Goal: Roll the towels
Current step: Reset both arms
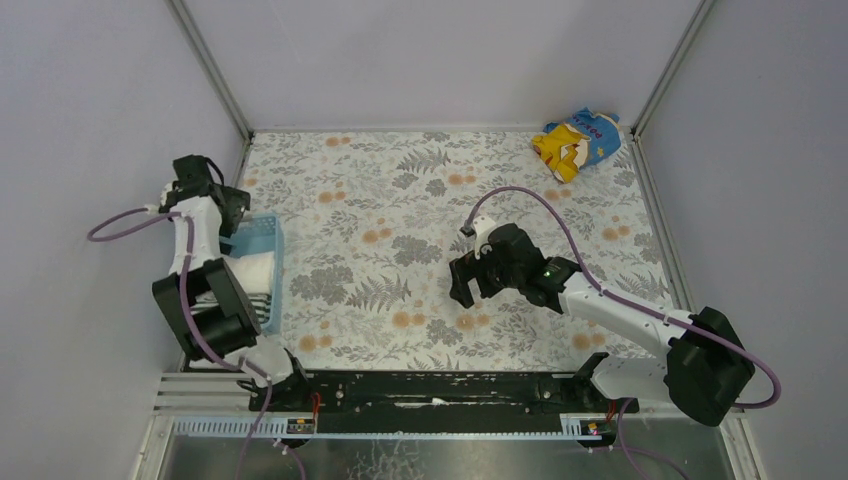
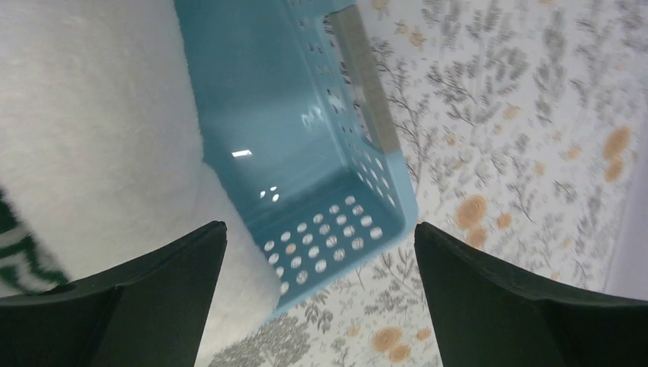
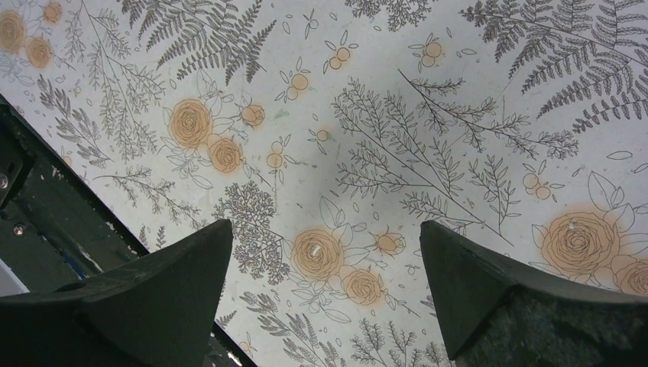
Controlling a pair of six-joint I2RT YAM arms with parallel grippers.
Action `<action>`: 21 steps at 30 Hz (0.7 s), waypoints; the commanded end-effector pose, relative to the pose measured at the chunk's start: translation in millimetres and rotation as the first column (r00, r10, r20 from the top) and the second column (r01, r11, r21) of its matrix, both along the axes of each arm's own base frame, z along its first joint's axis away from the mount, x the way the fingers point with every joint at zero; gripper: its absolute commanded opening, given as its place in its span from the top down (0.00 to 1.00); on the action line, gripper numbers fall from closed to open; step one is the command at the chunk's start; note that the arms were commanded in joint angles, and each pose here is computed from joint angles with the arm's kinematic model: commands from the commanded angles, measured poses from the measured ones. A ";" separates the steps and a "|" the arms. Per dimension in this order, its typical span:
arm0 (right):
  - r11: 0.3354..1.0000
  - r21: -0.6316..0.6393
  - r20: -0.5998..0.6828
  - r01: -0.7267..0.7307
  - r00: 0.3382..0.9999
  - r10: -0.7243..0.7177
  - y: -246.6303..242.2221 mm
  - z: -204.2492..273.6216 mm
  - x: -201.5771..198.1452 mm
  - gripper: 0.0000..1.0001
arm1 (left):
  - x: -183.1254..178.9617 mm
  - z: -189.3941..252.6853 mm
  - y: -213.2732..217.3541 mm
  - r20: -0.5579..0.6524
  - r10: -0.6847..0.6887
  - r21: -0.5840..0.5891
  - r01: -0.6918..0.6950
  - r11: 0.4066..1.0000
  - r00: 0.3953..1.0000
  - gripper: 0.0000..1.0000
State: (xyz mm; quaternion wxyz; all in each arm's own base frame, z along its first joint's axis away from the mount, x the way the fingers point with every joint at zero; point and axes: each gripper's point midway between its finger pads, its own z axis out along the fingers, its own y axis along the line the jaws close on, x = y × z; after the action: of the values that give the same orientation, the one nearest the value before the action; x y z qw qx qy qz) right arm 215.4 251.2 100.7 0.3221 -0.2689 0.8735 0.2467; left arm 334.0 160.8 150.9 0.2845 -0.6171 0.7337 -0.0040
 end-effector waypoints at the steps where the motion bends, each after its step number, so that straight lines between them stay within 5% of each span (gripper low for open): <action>1: 1.000 -0.001 0.035 -0.018 0.999 0.018 3.6 10.5 4.7 0.01 | 19.1 -32.5 20.9 -0.017 0.131 0.007 -0.131 0.991 0.991 0.07; 13: 1.000 -0.023 0.044 -0.014 0.999 0.015 -1.3 8.3 5.0 0.00 | -57.0 -93.8 31.8 -0.208 0.270 0.019 -0.272 0.962 0.940 0.08; 21: 0.989 -0.042 0.173 0.143 0.976 -0.134 -24.6 40.6 27.0 0.01 | -49.1 -61.4 23.3 -0.143 0.151 0.028 -0.149 0.988 0.978 0.02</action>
State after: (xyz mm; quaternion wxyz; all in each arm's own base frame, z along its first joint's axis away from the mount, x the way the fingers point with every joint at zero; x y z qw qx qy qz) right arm 219.0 236.3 96.7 0.3276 -0.2696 0.8816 0.2067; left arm 296.1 190.9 72.2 0.2276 -0.6968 0.6777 0.0583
